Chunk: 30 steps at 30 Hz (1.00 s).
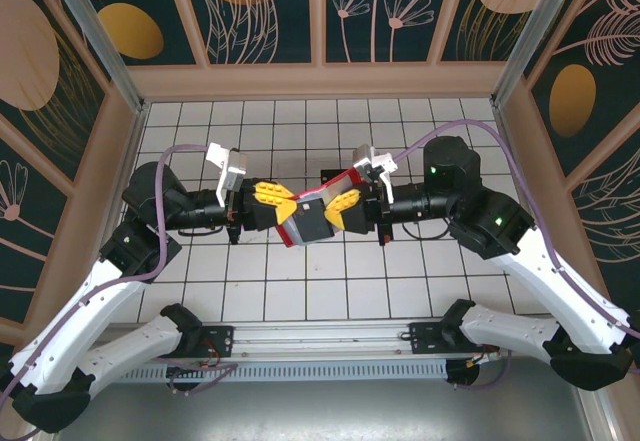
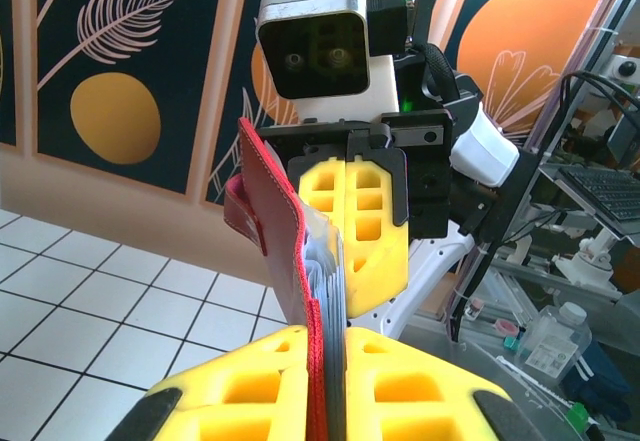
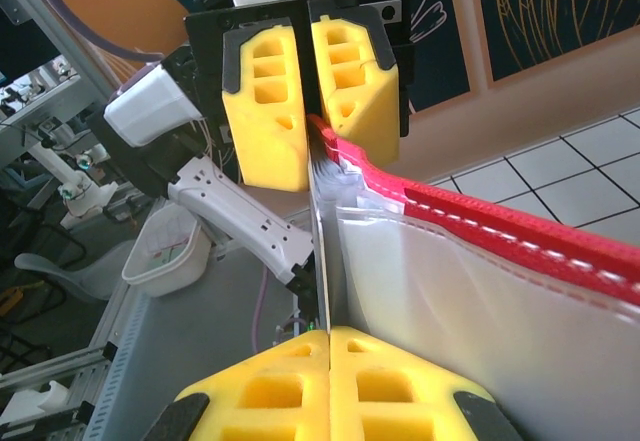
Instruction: Take the credit cards out of the card holder
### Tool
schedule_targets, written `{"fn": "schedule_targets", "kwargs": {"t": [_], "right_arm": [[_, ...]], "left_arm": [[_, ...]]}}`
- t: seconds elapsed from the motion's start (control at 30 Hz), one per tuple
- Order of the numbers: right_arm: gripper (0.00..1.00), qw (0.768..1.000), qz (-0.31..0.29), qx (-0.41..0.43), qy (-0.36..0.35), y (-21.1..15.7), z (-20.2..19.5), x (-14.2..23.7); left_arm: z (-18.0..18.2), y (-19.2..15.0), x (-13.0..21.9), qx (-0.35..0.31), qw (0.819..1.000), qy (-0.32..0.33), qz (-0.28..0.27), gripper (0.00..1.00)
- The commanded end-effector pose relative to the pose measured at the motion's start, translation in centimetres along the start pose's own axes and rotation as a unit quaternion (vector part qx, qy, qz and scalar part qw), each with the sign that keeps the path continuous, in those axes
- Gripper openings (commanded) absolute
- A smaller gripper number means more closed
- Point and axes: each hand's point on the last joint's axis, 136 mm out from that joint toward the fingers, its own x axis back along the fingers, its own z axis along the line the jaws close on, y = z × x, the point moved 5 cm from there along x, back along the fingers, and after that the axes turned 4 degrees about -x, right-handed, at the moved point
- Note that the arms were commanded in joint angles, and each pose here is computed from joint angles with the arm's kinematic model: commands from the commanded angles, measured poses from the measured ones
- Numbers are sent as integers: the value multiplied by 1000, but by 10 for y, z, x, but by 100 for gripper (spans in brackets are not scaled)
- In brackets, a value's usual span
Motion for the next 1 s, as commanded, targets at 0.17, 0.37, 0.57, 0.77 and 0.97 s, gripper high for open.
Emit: {"fn": "schedule_targets", "kwargs": {"t": [0.17, 0.37, 0.57, 0.77, 0.97], "right_arm": [[0, 998, -46, 24, -21, 21, 8, 13], [0, 996, -71, 32, -32, 31, 7, 15], [0, 994, -89, 46, -44, 39, 10, 22], [0, 991, -113, 53, -47, 46, 14, 27], [0, 990, -120, 58, -39, 48, 17, 29]], "left_arm": [[6, 2, -2, -14, 1000, 6, -19, 37], [8, -2, -6, -4, 1000, -8, -23, 38], [2, -1, -3, -20, 999, -16, -26, 38], [-5, -3, -2, -25, 998, -47, -25, 36], [-5, -11, -4, -17, 998, -61, -14, 30]]}}
